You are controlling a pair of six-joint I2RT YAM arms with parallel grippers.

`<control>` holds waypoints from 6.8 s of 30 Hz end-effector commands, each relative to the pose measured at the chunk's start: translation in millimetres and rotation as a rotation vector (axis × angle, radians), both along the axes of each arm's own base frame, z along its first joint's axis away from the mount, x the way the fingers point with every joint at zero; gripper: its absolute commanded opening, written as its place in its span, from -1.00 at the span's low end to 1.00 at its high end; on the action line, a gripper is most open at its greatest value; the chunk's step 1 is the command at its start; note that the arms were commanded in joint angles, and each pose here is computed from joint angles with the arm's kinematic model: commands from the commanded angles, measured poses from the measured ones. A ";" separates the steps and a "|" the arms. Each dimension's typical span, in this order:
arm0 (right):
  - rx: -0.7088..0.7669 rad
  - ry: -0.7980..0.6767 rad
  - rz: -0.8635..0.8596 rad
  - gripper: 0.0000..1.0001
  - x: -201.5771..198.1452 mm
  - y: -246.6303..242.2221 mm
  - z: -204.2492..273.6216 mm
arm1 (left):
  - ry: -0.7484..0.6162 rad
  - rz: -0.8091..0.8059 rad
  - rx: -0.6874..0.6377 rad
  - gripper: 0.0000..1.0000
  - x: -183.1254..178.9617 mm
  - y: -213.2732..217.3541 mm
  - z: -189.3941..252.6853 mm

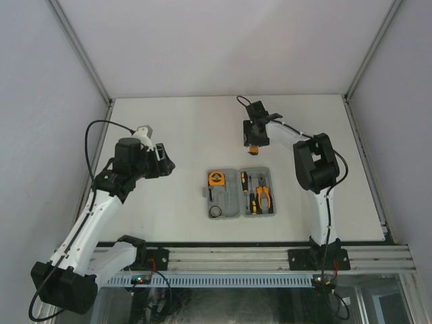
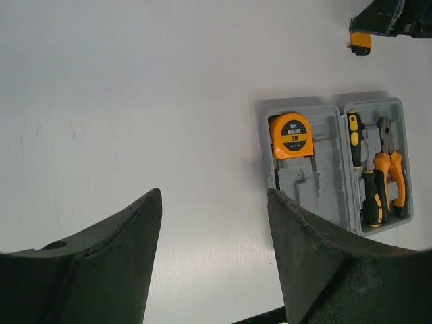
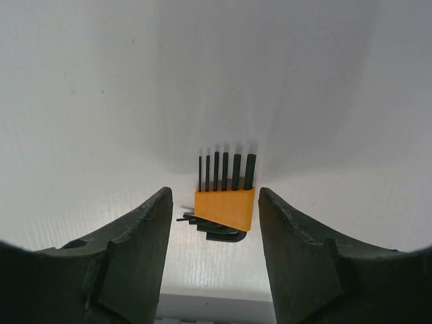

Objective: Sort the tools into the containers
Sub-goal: Move the engineering item at the center of the board, then pick up the engineering item from the center of the board, then place the engineering item in the storage box, then close the storage box at the center of the board.

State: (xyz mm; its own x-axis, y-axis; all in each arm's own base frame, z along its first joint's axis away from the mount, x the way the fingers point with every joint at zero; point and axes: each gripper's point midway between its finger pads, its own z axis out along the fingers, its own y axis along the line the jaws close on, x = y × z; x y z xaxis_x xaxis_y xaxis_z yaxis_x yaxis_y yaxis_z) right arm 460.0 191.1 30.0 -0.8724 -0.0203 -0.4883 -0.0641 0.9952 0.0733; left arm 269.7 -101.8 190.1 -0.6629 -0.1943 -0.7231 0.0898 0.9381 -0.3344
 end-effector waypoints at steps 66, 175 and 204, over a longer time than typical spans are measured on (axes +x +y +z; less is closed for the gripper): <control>0.004 -0.088 -0.002 -0.41 -8.3 -3.3 56.4 | -0.010 0.020 0.005 0.36 2.0 4.5 -4.4; 0.135 -0.243 0.191 0.11 -231.9 89.2 88.1 | -0.154 0.023 -0.068 0.43 -0.9 1.3 26.6; 0.403 -0.208 -0.139 0.40 -234.9 -45.3 59.5 | 0.014 0.046 -0.365 1.00 -16.7 -46.2 -73.6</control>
